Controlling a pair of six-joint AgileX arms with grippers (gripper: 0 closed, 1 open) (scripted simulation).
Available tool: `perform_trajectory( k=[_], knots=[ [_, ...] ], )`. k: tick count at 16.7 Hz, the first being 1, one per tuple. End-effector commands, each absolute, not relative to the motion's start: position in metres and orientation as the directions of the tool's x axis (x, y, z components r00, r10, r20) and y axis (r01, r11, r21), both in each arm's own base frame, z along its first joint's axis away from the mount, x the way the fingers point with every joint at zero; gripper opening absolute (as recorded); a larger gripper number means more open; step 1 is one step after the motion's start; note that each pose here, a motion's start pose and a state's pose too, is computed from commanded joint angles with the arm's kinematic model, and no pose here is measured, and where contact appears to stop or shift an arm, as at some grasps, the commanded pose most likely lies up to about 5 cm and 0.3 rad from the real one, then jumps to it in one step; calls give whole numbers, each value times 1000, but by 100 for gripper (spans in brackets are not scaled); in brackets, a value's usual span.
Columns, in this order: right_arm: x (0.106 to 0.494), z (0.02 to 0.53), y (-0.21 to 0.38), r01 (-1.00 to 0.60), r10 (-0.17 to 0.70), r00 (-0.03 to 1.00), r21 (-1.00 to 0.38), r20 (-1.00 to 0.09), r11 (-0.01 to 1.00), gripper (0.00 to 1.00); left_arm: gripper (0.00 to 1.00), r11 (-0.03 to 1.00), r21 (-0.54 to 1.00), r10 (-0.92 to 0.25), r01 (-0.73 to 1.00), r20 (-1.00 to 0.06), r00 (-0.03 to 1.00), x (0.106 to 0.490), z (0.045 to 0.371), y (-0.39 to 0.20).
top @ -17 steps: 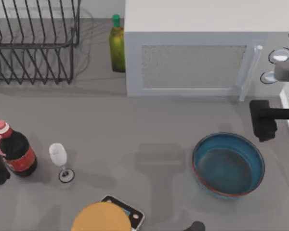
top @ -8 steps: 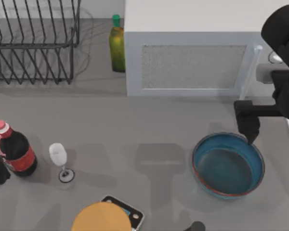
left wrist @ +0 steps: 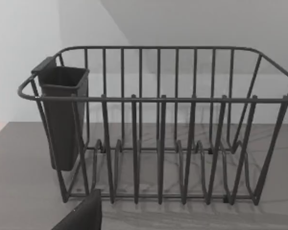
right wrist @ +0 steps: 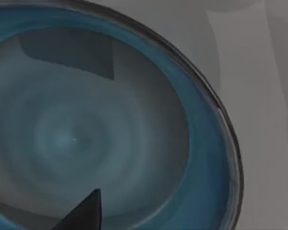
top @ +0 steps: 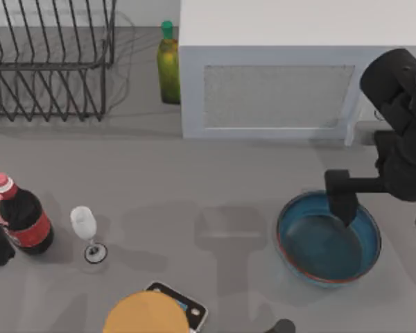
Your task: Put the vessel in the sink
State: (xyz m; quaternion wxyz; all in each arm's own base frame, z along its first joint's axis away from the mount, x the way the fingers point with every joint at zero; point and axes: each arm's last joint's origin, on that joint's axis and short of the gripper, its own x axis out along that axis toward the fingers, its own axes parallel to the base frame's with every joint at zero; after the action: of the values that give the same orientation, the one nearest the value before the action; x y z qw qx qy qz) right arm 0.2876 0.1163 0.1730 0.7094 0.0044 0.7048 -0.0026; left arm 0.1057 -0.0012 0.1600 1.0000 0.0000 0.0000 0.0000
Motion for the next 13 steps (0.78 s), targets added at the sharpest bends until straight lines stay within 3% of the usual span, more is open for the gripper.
perform_trajectory(
  k=[4, 9, 13],
  knots=[
    [284, 134, 115, 10, 1, 3, 1, -1000, 1000, 100, 100, 1000, 0, 0, 0, 0, 1000, 106, 160, -1],
    [283, 129, 115, 10, 0, 0, 0, -1000, 1000, 100, 100, 1000, 0, 0, 0, 0, 1000, 106, 160, -1],
    [283, 129, 115, 10, 0, 0, 0, -1000, 1000, 70, 100, 1000, 0, 0, 0, 0, 1000, 106, 160, -1]
  ],
)
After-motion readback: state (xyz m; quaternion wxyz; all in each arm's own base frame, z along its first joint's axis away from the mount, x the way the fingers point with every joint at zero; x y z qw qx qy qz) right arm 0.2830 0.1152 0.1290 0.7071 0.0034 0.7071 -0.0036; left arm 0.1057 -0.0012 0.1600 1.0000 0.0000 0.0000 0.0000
